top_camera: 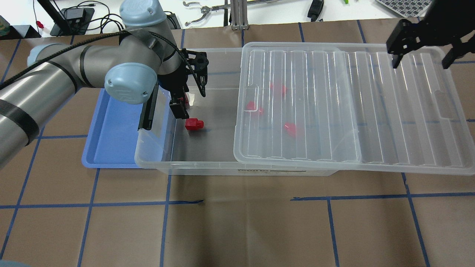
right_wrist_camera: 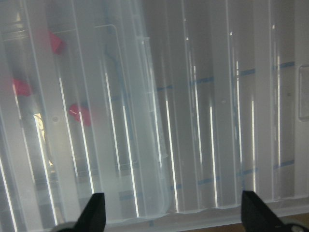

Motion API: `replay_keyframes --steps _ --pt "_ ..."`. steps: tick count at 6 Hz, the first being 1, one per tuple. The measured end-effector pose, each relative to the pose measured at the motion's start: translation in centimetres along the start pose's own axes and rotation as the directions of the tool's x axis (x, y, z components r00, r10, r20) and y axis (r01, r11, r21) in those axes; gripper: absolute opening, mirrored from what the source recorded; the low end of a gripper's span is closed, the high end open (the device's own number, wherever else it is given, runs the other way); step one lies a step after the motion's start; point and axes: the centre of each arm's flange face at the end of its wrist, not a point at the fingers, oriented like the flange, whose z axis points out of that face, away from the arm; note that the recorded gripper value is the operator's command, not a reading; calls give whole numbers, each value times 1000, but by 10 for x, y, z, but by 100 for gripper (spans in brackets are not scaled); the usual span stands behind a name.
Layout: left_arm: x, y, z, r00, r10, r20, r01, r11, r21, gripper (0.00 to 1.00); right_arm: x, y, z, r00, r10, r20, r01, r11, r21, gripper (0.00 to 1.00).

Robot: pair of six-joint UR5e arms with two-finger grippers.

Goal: Place red block in blue tray from box

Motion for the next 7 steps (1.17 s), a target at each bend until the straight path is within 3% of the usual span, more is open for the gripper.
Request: replay_keyframes --steps 1,3,4,5,6,7 --pt "-1 1 21 1000 6 10 -6 1000 -1 97 -24 11 -3 999 15 34 -15 1000 -6 100" --pt "-5 3 46 1000 12 0 -12 1000 -9 97 -42 19 -3 999 8 54 -7 1000 -15 100" --pt "-7 4 55 1000 13 -11 -13 1000 -18 81 -43 19 -1 998 -17 55 18 1000 -16 100" --pt "-8 5 61 1000 13 -19 -13 1000 -25 27 -42 17 0 997 -50 56 51 999 -16 100" --pt "-8 5 63 1000 11 -18 -12 999 -33 10 -40 15 1 996 -66 55 67 998 -17 100" --pt "-8 5 63 1000 8 -12 -9 999 -43 7 -40 15 3 996 -71 54 72 997 -18 100"
